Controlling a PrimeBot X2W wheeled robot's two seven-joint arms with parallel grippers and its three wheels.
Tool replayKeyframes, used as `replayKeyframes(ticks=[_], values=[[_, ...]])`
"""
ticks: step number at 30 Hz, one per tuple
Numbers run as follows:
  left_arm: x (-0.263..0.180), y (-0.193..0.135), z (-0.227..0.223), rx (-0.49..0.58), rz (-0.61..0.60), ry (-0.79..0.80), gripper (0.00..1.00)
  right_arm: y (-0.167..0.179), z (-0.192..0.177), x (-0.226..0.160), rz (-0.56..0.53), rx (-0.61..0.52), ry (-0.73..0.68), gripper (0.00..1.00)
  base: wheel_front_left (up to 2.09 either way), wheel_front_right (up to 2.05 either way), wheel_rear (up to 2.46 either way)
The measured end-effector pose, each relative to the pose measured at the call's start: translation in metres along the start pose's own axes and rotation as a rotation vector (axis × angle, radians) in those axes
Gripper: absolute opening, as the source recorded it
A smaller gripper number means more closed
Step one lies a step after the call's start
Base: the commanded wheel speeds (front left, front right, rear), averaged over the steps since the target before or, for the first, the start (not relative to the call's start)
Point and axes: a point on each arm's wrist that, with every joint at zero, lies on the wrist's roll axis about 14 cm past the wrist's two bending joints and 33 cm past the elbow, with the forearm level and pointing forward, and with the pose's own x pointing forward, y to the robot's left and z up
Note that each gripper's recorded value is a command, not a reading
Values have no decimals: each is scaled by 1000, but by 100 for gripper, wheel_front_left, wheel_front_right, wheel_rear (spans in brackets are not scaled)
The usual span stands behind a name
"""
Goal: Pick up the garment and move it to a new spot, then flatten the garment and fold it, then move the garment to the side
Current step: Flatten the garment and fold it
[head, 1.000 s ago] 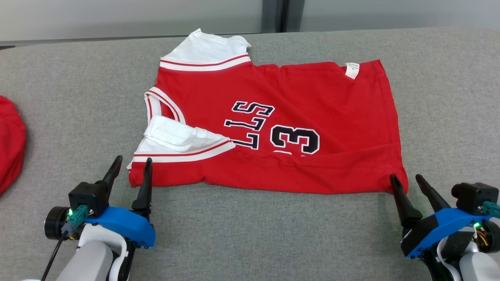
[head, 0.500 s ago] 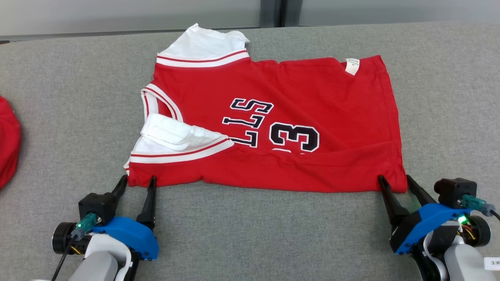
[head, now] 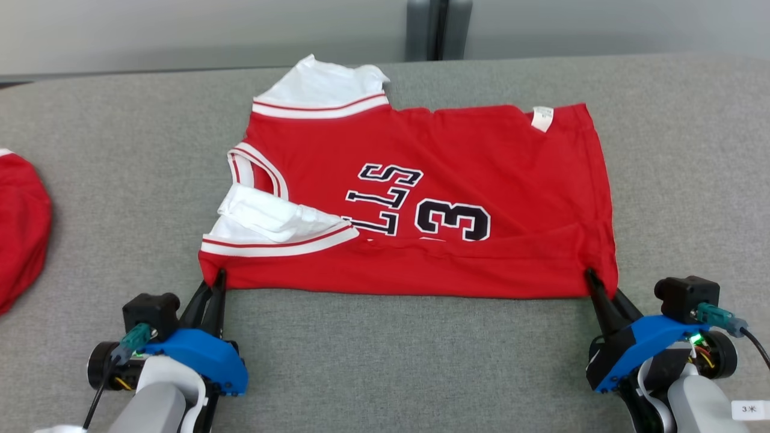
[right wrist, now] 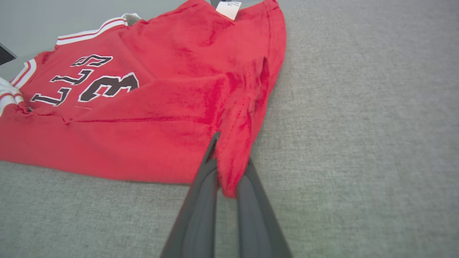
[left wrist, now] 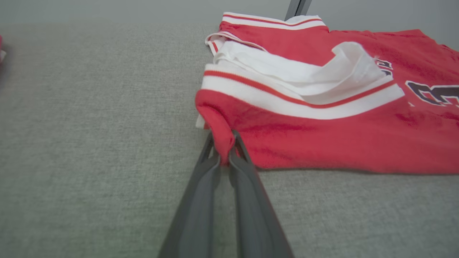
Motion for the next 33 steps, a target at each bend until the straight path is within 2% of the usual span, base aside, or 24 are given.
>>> replayKeyframes(ticks=[7, 18, 29, 30, 31, 33], values=[[-31, 2, 11, -31, 44, -80, 0, 8, 6, -18, 21, 31, -38, 0, 0, 0, 0], [-95, 2, -11, -111, 138, -108, 0, 22, -14, -57, 40, 79, -14, 0, 0, 0, 0], [-110, -9, -24, -146, 144, -69, 0, 14, -28, -78, 13, 65, 59, 0, 0, 0, 0], [-110, -10, -25, -147, 143, -65, 8, 14, -29, -79, 11, 68, 67, 4, 0, 0, 0], [-109, -8, -26, -146, 148, -64, 100, 13, -31, -81, 4, 70, 72, 100, 0, 0, 0], [-107, -5, -22, -132, 154, -80, 100, 10, -24, -82, -7, 62, 39, 100, 0, 0, 0]])
